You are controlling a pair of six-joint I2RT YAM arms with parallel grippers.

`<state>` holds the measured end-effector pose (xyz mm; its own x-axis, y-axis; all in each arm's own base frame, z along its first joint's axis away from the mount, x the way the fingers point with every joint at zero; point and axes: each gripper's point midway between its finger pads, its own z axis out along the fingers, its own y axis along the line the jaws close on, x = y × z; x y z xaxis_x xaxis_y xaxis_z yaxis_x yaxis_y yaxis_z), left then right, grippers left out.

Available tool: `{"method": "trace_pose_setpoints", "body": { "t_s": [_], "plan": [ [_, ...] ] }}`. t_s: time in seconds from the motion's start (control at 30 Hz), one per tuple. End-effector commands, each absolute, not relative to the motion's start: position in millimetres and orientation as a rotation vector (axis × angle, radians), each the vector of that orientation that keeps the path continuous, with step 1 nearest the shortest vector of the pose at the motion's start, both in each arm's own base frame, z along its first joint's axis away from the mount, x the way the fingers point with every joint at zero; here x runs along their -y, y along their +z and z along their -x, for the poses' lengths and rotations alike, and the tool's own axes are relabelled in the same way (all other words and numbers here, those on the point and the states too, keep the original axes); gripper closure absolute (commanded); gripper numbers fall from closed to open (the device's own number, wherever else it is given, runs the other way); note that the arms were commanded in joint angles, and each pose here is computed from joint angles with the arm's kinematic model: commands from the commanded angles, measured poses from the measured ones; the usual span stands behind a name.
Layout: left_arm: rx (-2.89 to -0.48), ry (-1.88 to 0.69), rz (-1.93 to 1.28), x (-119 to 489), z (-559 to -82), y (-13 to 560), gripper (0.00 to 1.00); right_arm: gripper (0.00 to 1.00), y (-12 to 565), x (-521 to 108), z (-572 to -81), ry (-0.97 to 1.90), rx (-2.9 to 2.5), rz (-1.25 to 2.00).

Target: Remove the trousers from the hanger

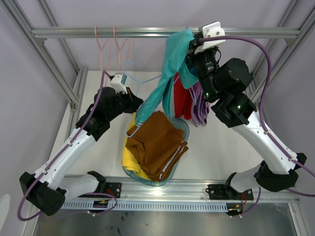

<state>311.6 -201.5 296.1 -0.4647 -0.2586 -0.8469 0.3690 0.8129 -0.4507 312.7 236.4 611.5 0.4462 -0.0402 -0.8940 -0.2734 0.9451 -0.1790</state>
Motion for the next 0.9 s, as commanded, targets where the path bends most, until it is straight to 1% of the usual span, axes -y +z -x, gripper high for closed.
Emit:
{"method": "trace_pose_setpoints", "body": {
  "t_s": [0.0,0.13,0.27,0.3,0.37,0.4,0.43,0.5,0.53,0.57,0.6,0.77,0.87],
  "plan": [
    [-1.891,-0.639,-0.114,199,-316,314,0.99,1.00,675,-195,-286,0.193,-0.960,0.177],
    [-1.988,-0.570,-0.120,206,-324,293,1.00,1.00,686,-190,-285,0.184,-0.964,0.168],
    [-1.985,-0.547,-0.103,202,-325,293,1.00,1.00,673,-192,-283,0.208,-1.009,0.193],
    [-1.979,-0.540,-0.096,200,-325,294,1.00,1.00,655,-201,-289,0.206,-1.042,0.217],
    [-1.957,-0.531,-0.088,196,-324,300,1.00,1.00,650,-195,-281,0.242,-1.036,0.204],
    [-1.946,-0.522,-0.086,194,-324,303,1.00,1.00,623,-205,-288,0.235,-1.084,0.239],
    [-1.945,-0.511,-0.083,192,-324,303,1.00,1.00,631,-194,-278,0.269,-1.046,0.201],
    [-1.933,-0.482,-0.066,185,-325,307,1.00,1.00,614,-192,-275,0.283,-1.066,0.201],
    [-1.932,-0.476,-0.060,183,-326,307,1.00,1.00,591,-199,-280,0.282,-1.101,0.220],
    [-1.936,-0.466,-0.053,181,-326,308,1.00,1.00,592,-189,-272,0.297,-1.086,0.202],
    [-1.946,-0.465,-0.056,182,-327,305,0.99,1.00,579,-191,-273,0.293,-1.099,0.207],
    [-1.983,-0.438,-0.038,180,-332,296,1.00,1.00,584,-159,-255,0.278,-1.077,0.151],
    [-1.980,-0.436,-0.030,178,-333,296,1.00,1.00,578,-150,-251,0.260,-1.094,0.150]
  ]
}}
